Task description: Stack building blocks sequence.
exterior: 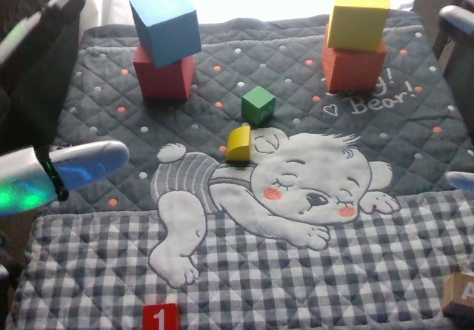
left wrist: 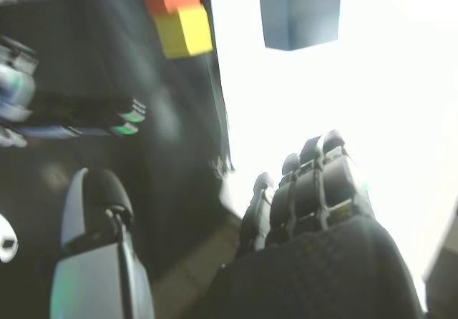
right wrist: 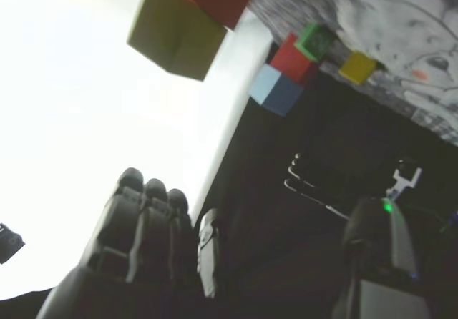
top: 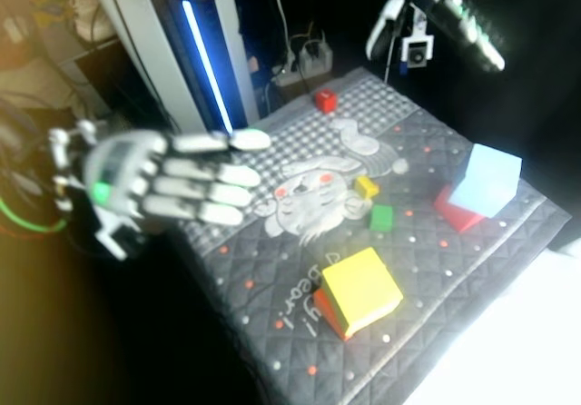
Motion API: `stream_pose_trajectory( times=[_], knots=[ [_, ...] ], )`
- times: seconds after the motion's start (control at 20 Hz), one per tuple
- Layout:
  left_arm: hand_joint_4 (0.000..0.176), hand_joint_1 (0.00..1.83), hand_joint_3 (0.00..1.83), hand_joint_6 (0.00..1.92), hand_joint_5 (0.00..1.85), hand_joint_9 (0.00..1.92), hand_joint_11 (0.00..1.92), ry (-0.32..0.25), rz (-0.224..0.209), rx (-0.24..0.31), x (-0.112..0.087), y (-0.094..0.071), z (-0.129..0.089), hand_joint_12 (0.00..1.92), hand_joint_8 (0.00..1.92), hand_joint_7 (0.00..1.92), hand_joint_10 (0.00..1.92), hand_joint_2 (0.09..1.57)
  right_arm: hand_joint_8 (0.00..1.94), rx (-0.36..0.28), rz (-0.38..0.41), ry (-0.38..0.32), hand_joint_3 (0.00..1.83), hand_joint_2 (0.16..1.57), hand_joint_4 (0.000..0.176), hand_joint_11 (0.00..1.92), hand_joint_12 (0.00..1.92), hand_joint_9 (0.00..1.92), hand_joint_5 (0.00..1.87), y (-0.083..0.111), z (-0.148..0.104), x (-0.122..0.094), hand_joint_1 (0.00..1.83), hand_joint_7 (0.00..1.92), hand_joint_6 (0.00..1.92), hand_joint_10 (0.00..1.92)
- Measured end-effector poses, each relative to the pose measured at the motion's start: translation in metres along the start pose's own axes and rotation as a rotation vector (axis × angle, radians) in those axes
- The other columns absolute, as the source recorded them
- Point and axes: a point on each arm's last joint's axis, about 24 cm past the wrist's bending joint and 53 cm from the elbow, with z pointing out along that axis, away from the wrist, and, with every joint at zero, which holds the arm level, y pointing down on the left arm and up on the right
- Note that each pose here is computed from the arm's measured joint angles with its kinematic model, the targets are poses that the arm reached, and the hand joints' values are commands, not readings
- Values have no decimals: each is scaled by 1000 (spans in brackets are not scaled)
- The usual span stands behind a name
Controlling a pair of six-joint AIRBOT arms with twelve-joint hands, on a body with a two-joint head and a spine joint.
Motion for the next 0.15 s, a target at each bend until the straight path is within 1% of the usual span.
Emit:
stream_pose_trajectory(
  times=[0.05,0.1,0.15],
  knots=[
    [47,234,26,0,0,84,0,-2,-28,-8,1,5,-1,451,0,22,1,1197,0,-2,-1,-11,11,1118,147,31,13,0,0,3,-1,-4,631,0,0,0],
    [52,49,39,0,0,80,0,-22,-46,6,-4,2,0,303,0,8,1,1321,0,-13,-4,-30,12,1139,170,5,2,0,0,7,1,-10,494,0,0,0],
    [77,66,17,0,0,135,0,-83,-19,205,-25,-52,24,397,4,63,7,1399,0,-134,-18,-44,0,1079,175,0,0,0,0,39,16,-22,483,0,0,0]
  ],
)
